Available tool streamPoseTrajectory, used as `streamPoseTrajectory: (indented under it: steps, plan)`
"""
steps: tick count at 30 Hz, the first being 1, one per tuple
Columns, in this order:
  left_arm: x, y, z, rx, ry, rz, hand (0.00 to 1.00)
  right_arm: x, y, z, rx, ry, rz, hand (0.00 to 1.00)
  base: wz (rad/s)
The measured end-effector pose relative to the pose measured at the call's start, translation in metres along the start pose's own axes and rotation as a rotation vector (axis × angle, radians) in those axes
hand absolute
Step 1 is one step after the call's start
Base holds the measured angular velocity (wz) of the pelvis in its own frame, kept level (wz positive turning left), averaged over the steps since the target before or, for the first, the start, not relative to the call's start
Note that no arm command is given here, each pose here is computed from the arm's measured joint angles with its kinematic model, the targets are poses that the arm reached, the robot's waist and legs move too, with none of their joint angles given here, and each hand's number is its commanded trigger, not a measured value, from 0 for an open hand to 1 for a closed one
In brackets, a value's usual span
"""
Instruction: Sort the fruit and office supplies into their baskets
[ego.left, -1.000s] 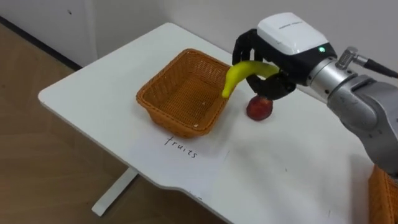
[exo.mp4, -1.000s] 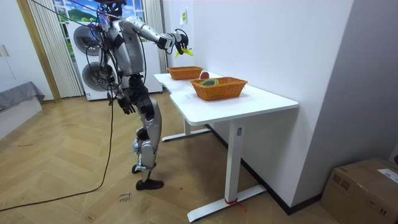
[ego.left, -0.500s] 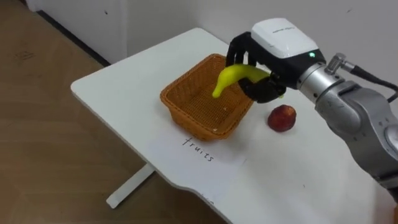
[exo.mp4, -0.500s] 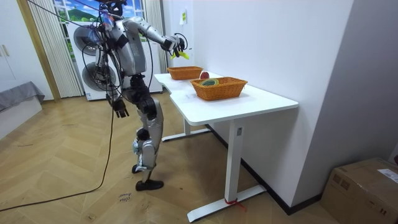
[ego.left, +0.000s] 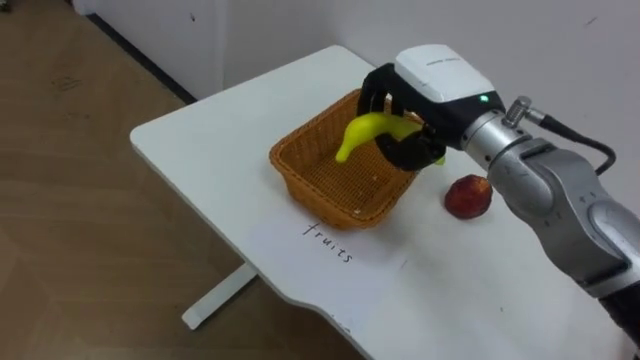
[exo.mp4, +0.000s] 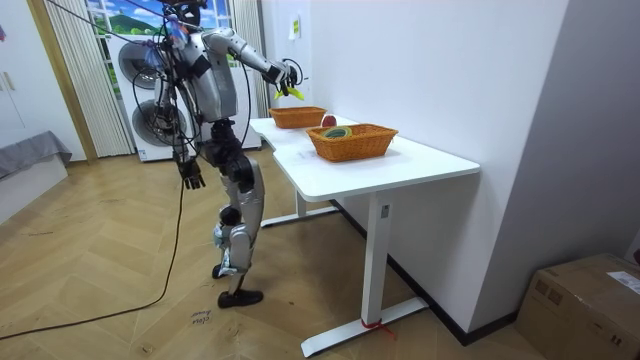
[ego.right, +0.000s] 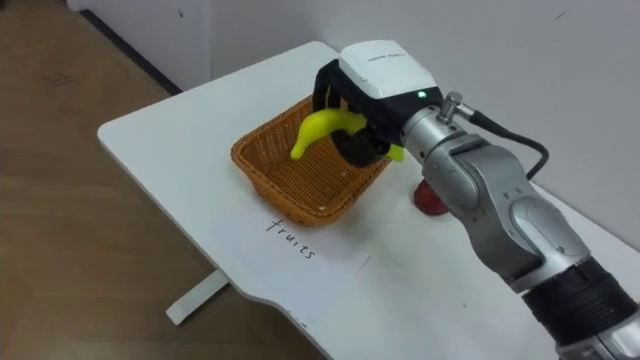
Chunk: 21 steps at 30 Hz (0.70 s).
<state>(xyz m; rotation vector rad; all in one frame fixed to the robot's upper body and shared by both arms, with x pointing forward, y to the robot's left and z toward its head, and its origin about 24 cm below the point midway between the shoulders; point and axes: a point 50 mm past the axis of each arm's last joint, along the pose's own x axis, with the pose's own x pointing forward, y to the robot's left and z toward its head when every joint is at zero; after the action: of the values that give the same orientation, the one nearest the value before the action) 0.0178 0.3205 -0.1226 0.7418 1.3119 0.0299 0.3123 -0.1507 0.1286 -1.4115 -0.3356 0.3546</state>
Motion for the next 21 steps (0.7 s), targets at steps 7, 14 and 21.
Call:
streamPoseTrajectory:
  steps: [7,14,21]
  plan:
    - [-0.002,-0.001,-0.008,0.006,0.018,-0.001,0.00,0.000,0.002,0.000,-0.001,-0.002,-0.030,1.00,0.02]
    - [0.000,0.005,-0.010,0.013,0.032,0.007,0.00,0.000,0.020,-0.004,0.021,0.006,0.029,1.00,0.04]
    - [0.000,0.006,-0.008,0.016,0.028,0.010,0.00,0.000,0.024,-0.001,0.019,-0.007,0.028,0.94,0.00]
